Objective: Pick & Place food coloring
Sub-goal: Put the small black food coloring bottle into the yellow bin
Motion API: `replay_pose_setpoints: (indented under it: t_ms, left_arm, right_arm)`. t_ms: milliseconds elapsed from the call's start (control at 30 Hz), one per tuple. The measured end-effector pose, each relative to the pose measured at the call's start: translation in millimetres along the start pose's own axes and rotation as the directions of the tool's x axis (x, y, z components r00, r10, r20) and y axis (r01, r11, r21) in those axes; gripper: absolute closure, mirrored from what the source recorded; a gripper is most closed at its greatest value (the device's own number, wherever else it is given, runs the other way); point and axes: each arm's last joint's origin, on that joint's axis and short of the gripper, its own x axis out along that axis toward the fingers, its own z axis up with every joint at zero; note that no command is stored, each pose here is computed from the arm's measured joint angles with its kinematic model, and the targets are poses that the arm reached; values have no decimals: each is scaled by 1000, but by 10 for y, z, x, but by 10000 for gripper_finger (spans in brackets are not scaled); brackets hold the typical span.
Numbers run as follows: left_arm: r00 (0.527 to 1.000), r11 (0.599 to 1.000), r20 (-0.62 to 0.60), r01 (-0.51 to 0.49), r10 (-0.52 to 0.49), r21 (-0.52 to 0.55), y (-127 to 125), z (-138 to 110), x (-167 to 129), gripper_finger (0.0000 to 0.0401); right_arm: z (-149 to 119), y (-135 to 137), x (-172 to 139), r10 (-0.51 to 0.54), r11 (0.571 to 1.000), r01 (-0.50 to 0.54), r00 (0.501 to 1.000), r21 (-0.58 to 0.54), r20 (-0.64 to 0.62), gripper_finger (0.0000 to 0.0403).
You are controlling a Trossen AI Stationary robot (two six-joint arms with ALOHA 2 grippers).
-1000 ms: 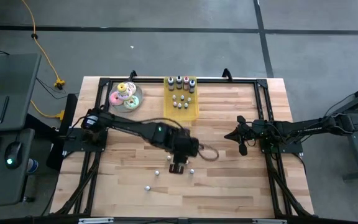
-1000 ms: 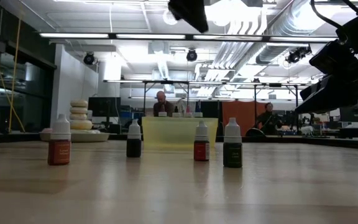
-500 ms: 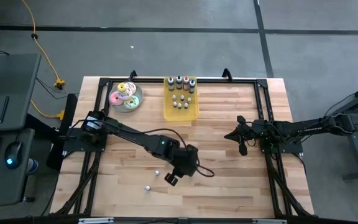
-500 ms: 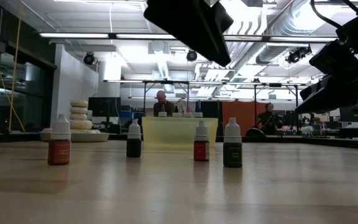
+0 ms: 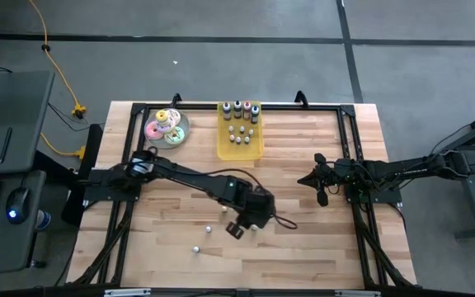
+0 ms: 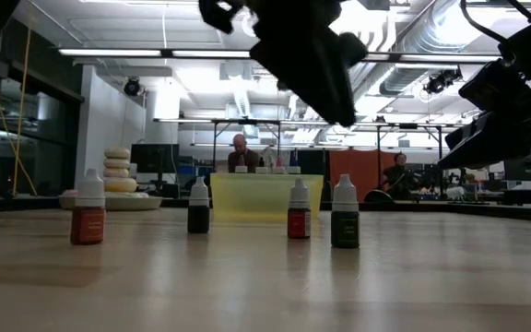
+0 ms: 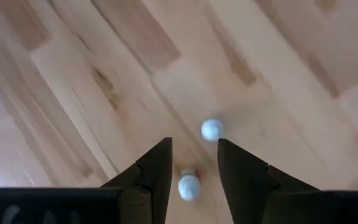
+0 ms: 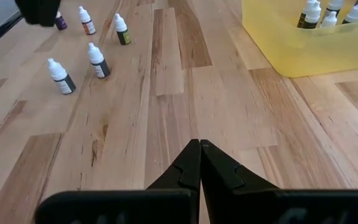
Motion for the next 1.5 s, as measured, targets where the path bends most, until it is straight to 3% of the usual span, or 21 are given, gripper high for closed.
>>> replay_pose_setpoints:
  t_ms: [200,500,633,800,1067,1500]
  left_arm:
    - [997,998,-67,35,-32,45,18,35,88,269]
    - [997,998,-46,57,-57,2,5,52,203,160]
    - [997,999,-54,50,-50,7,-15,55,281,134]
    - [997,998,-62,56,-54,30,-60,52,443,130]
    - [996,999,-77,43,-40,31,-69,45,452,131]
    - [992,999,-125,36,-36,1,-66,-23,658,163]
  right_arm:
    - [0,0,1,0,1000,0,1000,0,1,402]
    - [0,0,0,0,1000,0,1000,0,0,402]
    - [5,1,0,1,1000,-1,1000,0,5,402]
    - [4,0,0,0,1000,0,1000,0,3,402]
    - [2,0,0,0,1000,0,1000,0,2,402]
    - [5,0,0,0,1000,0,1000,0,5,402]
